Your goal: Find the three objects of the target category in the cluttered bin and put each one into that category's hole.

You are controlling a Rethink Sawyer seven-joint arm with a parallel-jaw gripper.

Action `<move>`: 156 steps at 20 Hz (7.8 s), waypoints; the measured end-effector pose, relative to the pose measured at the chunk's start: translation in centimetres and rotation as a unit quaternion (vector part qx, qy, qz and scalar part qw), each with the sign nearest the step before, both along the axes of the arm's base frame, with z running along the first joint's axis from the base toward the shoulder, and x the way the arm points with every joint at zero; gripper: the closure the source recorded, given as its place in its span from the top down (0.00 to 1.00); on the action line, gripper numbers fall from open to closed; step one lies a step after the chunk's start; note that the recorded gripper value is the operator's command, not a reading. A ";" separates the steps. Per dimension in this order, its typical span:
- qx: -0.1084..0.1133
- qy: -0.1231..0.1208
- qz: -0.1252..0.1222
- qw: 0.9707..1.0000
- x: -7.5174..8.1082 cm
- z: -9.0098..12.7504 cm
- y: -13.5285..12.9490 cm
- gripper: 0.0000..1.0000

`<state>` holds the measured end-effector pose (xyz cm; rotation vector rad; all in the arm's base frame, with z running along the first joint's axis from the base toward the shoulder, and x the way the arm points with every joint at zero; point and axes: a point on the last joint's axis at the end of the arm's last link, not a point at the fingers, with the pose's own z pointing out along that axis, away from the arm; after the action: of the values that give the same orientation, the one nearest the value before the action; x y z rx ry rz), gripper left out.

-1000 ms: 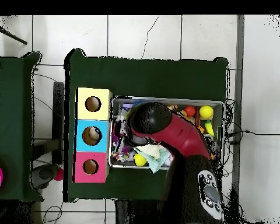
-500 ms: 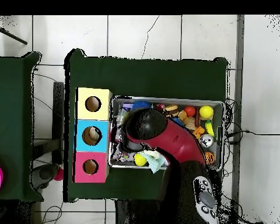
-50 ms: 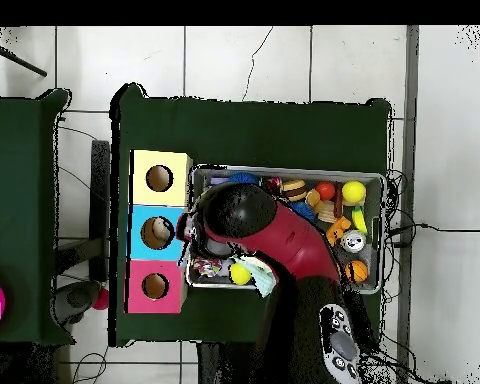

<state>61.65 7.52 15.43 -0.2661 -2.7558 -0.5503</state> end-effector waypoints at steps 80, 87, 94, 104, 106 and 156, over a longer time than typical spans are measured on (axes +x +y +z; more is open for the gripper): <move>-0.095 -0.072 0.140 0.983 1.1 -6.1 -0.5 1.00; -0.136 -0.091 0.150 0.975 2.2 -9.1 -7.7 1.00; -0.167 -0.116 0.170 0.964 1.8 -13.0 -13.0 1.00; -0.140 -0.113 0.174 0.968 -0.2 -18.7 -15.0 1.00; -0.122 -0.111 0.157 0.974 -0.2 -19.5 -15.1 1.00; -0.147 -0.144 0.471 0.858 2.1 -18.5 -17.7 0.00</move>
<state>63.77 -10.20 -3.10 1.1352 -2.7670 0.1139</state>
